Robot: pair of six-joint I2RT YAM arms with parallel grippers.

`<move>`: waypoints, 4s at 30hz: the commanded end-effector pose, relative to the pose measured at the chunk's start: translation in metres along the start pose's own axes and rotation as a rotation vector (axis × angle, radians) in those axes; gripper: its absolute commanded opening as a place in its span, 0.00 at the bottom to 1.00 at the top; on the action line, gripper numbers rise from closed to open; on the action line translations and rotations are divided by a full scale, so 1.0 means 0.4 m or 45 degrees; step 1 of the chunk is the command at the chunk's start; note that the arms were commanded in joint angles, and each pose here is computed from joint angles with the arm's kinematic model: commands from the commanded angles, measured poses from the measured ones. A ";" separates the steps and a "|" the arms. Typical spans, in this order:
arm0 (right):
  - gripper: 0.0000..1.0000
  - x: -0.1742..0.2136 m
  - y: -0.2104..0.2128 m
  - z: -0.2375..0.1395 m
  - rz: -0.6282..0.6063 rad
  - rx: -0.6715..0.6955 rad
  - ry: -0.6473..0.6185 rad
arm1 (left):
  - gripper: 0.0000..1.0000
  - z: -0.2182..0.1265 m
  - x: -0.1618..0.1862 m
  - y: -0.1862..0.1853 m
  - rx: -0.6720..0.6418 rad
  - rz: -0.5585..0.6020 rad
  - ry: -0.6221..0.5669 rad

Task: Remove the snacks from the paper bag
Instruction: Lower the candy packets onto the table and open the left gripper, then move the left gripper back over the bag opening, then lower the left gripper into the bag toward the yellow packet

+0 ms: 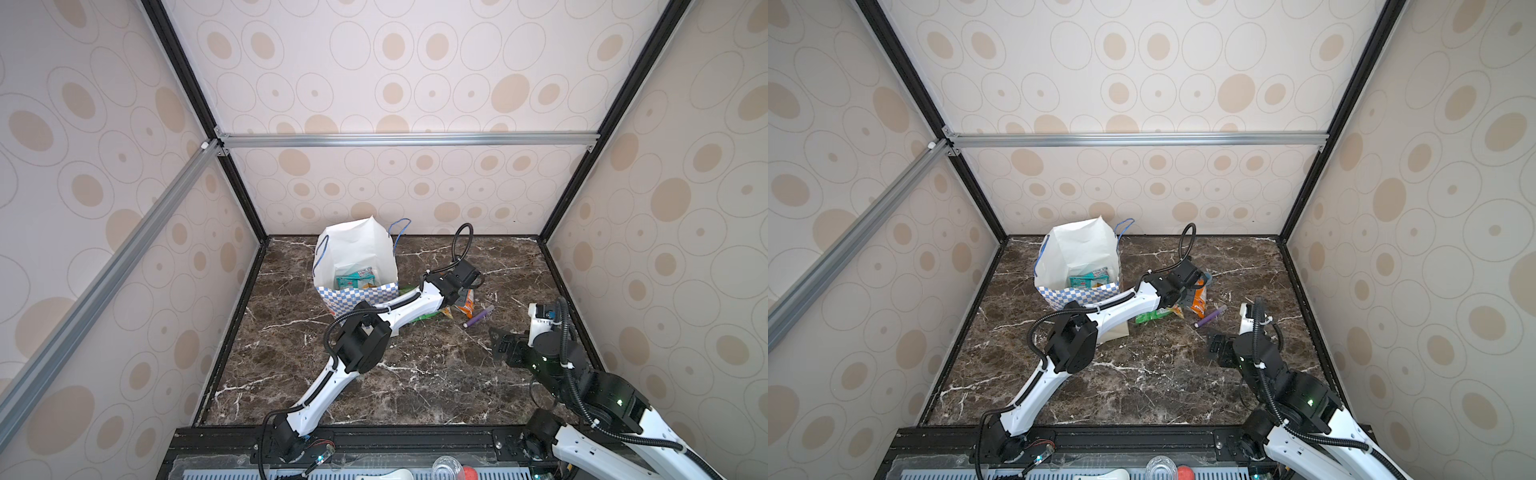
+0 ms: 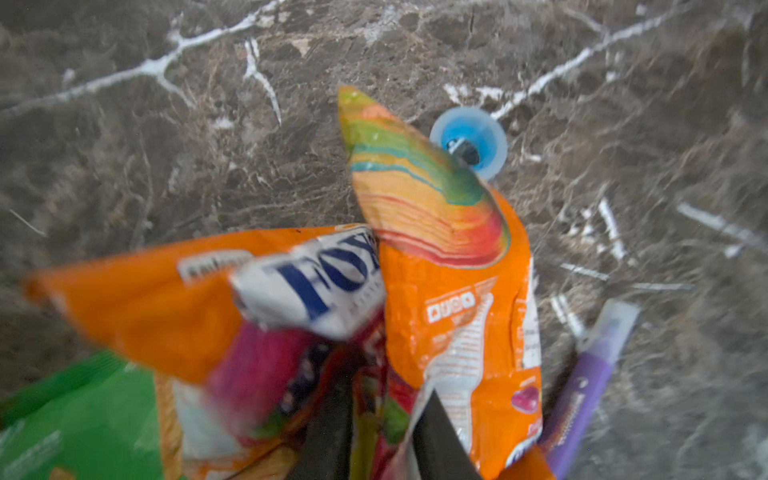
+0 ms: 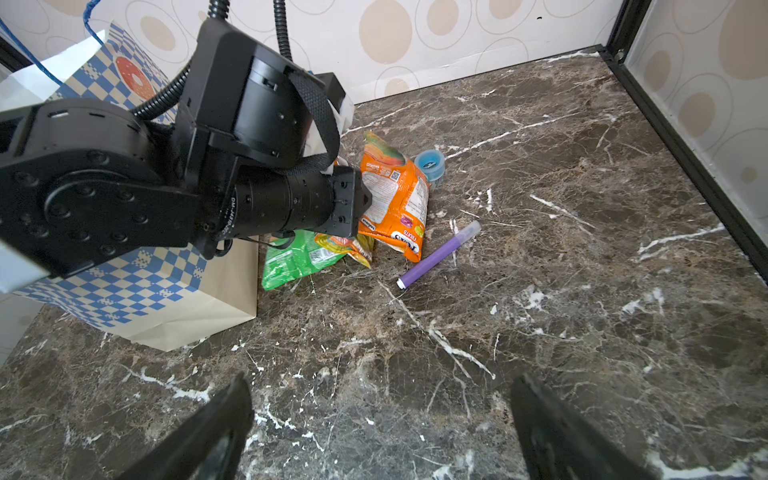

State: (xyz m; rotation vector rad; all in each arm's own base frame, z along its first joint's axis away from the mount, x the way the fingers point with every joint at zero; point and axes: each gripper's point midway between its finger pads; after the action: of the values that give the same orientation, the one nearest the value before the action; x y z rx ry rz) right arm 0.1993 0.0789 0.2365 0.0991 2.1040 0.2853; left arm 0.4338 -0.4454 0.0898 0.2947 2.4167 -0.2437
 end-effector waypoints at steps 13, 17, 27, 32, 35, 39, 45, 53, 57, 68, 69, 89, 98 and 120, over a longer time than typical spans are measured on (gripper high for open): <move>1.00 -0.005 0.024 0.020 0.000 -0.012 0.010 | 0.72 -0.222 -0.187 -0.039 0.201 -0.095 -0.240; 1.00 -0.014 0.035 0.024 -0.007 -0.022 0.004 | 0.79 -0.328 -0.256 -0.059 0.290 -0.099 -0.342; 1.00 -0.015 0.053 0.036 -0.018 -0.040 0.020 | 0.80 -0.632 -0.434 -0.021 0.331 -0.062 -0.638; 1.00 -0.040 0.078 0.035 -0.022 -0.085 -0.012 | 0.81 -0.781 -0.498 0.058 0.214 -0.046 -0.808; 1.00 -0.074 0.109 0.033 -0.032 -0.131 -0.048 | 0.82 -0.854 -0.518 0.113 0.128 -0.050 -0.891; 1.00 -0.129 0.178 0.031 -0.067 -0.244 -0.095 | 0.83 -0.905 -0.512 0.183 -0.001 -0.050 -0.939; 1.00 -0.225 0.339 0.010 -0.173 -0.533 -0.152 | 0.84 -0.879 -0.478 0.300 -0.214 -0.074 -0.861; 1.00 -0.282 0.479 0.017 -0.249 -0.749 -0.154 | 0.86 -0.768 -0.413 0.457 -0.373 -0.191 -0.685; 1.00 -0.260 0.489 0.030 -0.260 -0.762 -0.094 | 0.86 -0.705 -0.360 0.554 -0.471 -0.257 -0.594; 1.00 -0.217 0.456 0.042 -0.243 -0.707 -0.024 | 0.82 -0.553 -0.266 0.640 -0.380 -0.334 -0.408; 1.00 -0.218 0.456 0.042 -0.241 -0.707 -0.025 | 0.82 -0.543 -0.258 0.648 -0.385 -0.338 -0.394; 1.00 -0.213 0.473 0.063 -0.238 -0.710 0.004 | 0.80 -0.326 -0.037 0.660 -0.324 -0.289 -0.002; 1.00 -0.204 0.474 0.073 -0.244 -0.708 0.019 | 0.80 -0.247 0.076 0.641 -0.264 -0.270 0.169; 1.00 -0.203 0.461 0.063 -0.236 -0.695 0.010 | 0.37 -0.151 0.123 0.632 -0.204 -0.271 0.324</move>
State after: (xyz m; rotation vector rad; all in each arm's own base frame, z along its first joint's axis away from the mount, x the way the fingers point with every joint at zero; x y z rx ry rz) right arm 0.2593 0.2496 0.3369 -0.4183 1.9530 0.7363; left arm 0.4288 -0.1826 0.0742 -0.0031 2.6955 -0.1156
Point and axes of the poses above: each gripper's point midway between its finger pads, its own z axis out along the fingers, its own y axis along the line the jaws close on, x = y × z, and after that the axes turned 2 degrees about -z, right-handed
